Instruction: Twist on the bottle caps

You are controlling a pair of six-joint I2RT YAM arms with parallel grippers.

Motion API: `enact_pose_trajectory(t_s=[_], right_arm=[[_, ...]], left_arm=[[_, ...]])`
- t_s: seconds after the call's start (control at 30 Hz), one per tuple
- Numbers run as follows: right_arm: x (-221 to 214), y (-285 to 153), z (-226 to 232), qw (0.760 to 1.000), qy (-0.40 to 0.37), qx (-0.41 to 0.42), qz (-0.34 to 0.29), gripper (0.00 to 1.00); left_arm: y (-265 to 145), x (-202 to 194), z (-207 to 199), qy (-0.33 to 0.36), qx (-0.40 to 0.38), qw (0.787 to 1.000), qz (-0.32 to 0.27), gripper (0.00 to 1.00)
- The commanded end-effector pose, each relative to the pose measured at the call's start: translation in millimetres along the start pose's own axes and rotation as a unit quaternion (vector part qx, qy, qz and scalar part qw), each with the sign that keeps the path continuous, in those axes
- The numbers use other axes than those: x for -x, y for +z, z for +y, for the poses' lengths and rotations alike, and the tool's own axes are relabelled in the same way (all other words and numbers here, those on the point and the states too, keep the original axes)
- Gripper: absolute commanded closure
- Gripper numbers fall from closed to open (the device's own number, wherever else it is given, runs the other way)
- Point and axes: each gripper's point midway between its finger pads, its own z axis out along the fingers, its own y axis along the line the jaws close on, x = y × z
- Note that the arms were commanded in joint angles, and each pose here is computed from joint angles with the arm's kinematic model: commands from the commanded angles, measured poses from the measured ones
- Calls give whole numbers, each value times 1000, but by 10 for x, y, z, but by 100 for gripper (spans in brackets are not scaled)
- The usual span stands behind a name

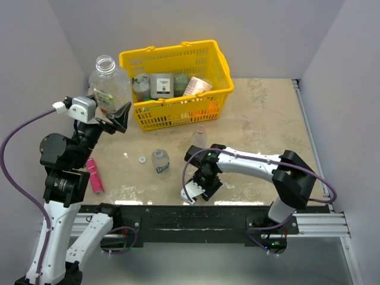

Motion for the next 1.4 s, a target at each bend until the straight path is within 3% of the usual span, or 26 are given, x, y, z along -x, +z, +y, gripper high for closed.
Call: enact_pose_trajectory(t_s=[0.0,0.67,1.0,1.37], right_arm=[[-77,35,-208,999,-31,-36,14,43],[-241,171,-320,999,-21,-30,14,42],[-267,253,-188,1000,-26,-4,13,44],[-232,263,-264,999,-7,-30,4,49]], left_arm=[[-39,157,24,4,3,1000,-28,100],[-27,91,86,-5,7,1000,-16,100],[-1,51,85,-4,3,1000,-13,100],[7,16,79,-5,0,1000,-10,100]])
